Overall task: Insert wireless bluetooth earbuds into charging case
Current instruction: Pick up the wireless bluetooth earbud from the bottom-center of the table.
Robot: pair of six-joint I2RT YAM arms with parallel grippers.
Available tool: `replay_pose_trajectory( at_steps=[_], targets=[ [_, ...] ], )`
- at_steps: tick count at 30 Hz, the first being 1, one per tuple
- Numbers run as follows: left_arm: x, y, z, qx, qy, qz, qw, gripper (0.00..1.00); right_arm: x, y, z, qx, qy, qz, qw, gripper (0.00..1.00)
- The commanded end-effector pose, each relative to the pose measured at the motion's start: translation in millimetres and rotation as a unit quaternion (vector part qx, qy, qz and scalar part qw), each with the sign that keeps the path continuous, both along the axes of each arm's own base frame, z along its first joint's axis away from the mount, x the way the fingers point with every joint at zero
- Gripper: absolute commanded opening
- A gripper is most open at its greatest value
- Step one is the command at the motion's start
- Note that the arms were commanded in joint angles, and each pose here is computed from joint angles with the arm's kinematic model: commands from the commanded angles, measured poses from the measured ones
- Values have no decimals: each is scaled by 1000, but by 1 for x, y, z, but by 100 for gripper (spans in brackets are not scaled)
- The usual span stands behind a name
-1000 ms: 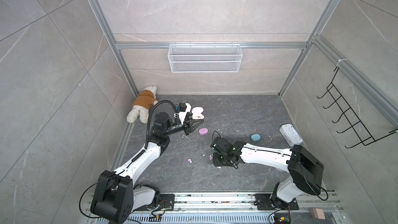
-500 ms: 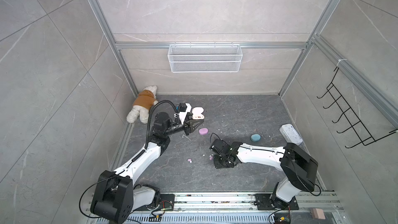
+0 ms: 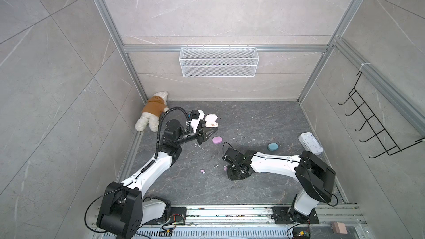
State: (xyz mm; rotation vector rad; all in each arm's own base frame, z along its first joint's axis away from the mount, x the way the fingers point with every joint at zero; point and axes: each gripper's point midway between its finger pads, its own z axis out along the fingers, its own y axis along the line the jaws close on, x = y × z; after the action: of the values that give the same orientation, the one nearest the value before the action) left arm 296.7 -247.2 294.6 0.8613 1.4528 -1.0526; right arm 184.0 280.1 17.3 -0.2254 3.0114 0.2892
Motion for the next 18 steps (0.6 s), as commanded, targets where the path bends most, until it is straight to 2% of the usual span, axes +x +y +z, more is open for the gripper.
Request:
replay_pose_trajectory(
  at_steps=[1, 13, 18],
  targets=[
    [-9, 0, 17, -12, -30, -10, 999, 23, -4, -4, -3, -15, 12, 4, 1000, 27],
    [-10, -1, 16, -11, -29, -12, 999, 23, 0, -4, 2, -7, -2, 1, 1000, 20],
    [-10, -4, 13, -9, -24, -16, 1000, 23, 6, -8, 20, 10, -27, -10, 1000, 20]
  ],
)
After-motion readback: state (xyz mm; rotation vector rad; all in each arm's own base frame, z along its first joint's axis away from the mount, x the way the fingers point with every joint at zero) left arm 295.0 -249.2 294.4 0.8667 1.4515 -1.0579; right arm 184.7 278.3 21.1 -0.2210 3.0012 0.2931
